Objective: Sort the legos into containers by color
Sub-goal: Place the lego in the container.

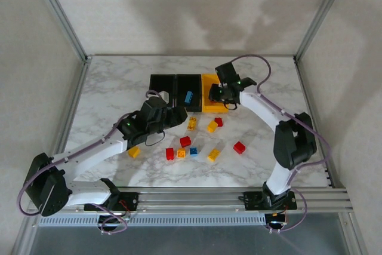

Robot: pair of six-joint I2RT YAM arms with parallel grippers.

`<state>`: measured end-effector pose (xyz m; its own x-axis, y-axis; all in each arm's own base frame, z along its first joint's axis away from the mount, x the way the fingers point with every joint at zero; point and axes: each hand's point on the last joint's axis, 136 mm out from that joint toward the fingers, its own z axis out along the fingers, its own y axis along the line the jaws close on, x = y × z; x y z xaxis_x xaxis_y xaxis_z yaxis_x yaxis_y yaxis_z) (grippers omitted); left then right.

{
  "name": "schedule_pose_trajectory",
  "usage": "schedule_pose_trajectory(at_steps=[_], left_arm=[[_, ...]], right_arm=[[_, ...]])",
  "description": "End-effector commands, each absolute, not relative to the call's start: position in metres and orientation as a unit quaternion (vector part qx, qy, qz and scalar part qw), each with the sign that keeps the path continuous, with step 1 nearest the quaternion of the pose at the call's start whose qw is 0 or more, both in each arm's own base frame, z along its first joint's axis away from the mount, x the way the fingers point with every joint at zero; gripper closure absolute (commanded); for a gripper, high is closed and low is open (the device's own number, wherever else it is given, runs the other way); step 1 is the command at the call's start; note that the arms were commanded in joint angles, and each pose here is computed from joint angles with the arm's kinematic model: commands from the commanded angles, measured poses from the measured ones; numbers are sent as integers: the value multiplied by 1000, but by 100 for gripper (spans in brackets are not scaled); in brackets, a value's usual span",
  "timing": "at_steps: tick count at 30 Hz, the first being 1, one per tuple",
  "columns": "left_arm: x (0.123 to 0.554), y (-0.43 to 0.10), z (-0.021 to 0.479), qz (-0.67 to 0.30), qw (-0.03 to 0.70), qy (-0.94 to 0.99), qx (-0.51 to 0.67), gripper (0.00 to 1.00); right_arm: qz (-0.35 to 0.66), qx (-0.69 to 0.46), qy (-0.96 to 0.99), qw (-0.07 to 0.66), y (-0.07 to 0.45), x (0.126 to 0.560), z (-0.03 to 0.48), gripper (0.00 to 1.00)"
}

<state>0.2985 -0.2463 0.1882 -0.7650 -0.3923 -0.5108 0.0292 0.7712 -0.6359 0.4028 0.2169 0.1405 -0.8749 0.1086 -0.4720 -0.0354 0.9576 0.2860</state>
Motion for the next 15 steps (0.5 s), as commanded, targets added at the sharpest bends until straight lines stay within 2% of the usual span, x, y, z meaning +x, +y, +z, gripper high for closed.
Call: schedule_pose_trajectory(at_steps=[1,8,15], left_arm=[[302,-256,195,-335,324,879,-100,36],[301,-255,189,-330,320,882,-102,37],[300,-249,186,-321,323,884,-107,37]], right_arm=[[139,3,961,237,215,420,133,72],[131,5,966,224,217,457,111,72],[134,4,968,211,225,477,96,71]])
